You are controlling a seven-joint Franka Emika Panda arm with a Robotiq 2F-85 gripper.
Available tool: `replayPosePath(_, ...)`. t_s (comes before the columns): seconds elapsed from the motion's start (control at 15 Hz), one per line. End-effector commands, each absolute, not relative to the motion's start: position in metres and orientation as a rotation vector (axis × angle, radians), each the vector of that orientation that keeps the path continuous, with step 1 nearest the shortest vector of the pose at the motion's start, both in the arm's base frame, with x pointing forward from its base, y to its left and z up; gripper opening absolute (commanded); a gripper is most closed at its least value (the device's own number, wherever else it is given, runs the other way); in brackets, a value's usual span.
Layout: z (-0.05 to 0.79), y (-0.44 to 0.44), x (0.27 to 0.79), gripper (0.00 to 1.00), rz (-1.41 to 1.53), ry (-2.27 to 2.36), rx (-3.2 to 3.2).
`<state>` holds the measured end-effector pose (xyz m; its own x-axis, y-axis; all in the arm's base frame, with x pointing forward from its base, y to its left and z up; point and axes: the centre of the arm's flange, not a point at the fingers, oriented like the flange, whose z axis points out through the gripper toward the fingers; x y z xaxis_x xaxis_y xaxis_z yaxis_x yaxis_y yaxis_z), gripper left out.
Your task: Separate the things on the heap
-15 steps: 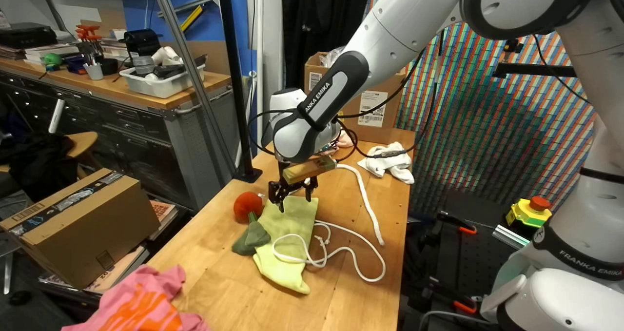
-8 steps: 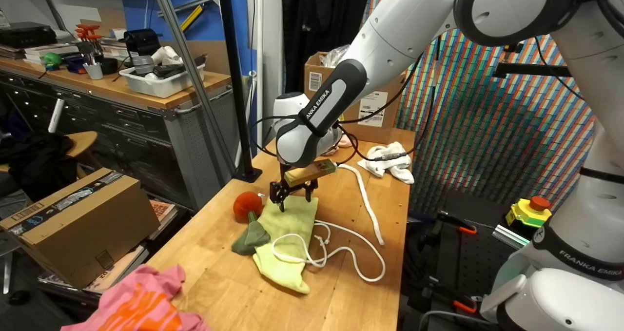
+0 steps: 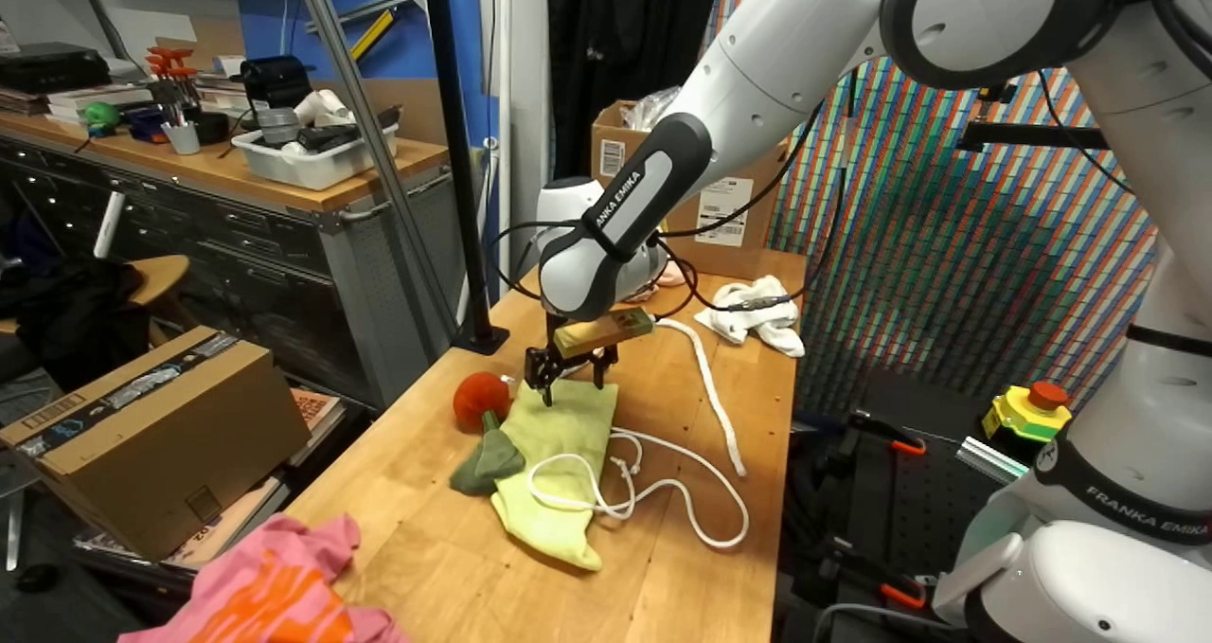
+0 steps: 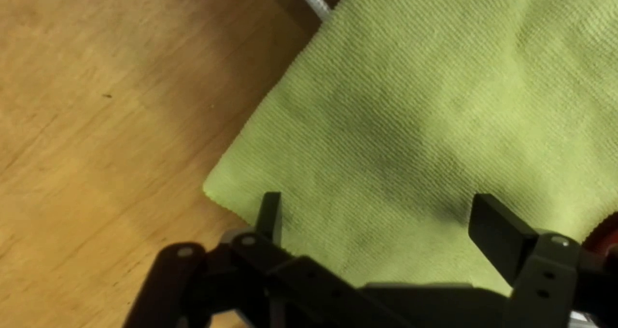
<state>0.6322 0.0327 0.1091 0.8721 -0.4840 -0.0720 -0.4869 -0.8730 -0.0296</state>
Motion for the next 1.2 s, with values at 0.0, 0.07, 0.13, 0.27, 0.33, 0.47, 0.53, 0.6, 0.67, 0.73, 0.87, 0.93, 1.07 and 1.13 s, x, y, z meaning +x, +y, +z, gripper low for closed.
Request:
replayPosePath(0.0, 0.098, 0.024, 0.636, 1.0, 0.105, 0.779, -2.949)
replayPosePath(0.07, 0.094, 0.022, 0.636, 1.0, 0.117, 0.783, -2.945)
replayPosePath(0.13, 0.091, 0.021, 0.634, 1.0, 0.132, 0.782, -2.94)
replayPosePath(0.27, 0.087, 0.019, 0.634, 1.0, 0.139, 0.78, -2.936)
replayPosePath(0.33, 0.088, 0.02, 0.634, 1.0, 0.14, 0.777, -2.934)
replayPosePath(0.47, 0.088, 0.02, 0.634, 0.93, 0.138, 0.771, -2.934)
replayPosePath(0.53, 0.09, 0.021, 0.634, 0.74, 0.137, 0.766, -2.937)
replayPosePath(0.6, 0.092, 0.022, 0.634, 0.68, 0.132, 0.76, -2.939)
replayPosePath(0.67, 0.094, 0.023, 0.636, 0.59, 0.127, 0.756, -2.94)
replayPosePath(0.73, 0.095, 0.026, 0.637, 0.52, 0.12, 0.753, -2.94)
replayPosePath(0.87, 0.099, 0.029, 0.638, 0.36, 0.116, 0.744, -2.938)
replayPosePath(0.93, 0.1, 0.031, 0.64, 0.29, 0.115, 0.738, -2.938)
replayPosePath(1.07, 0.105, 0.035, 0.641, 0.13, 0.119, 0.726, -2.936)
replayPosePath(1.13, 0.11, 0.038, 0.641, 0.09, 0.128, 0.723, -2.936)
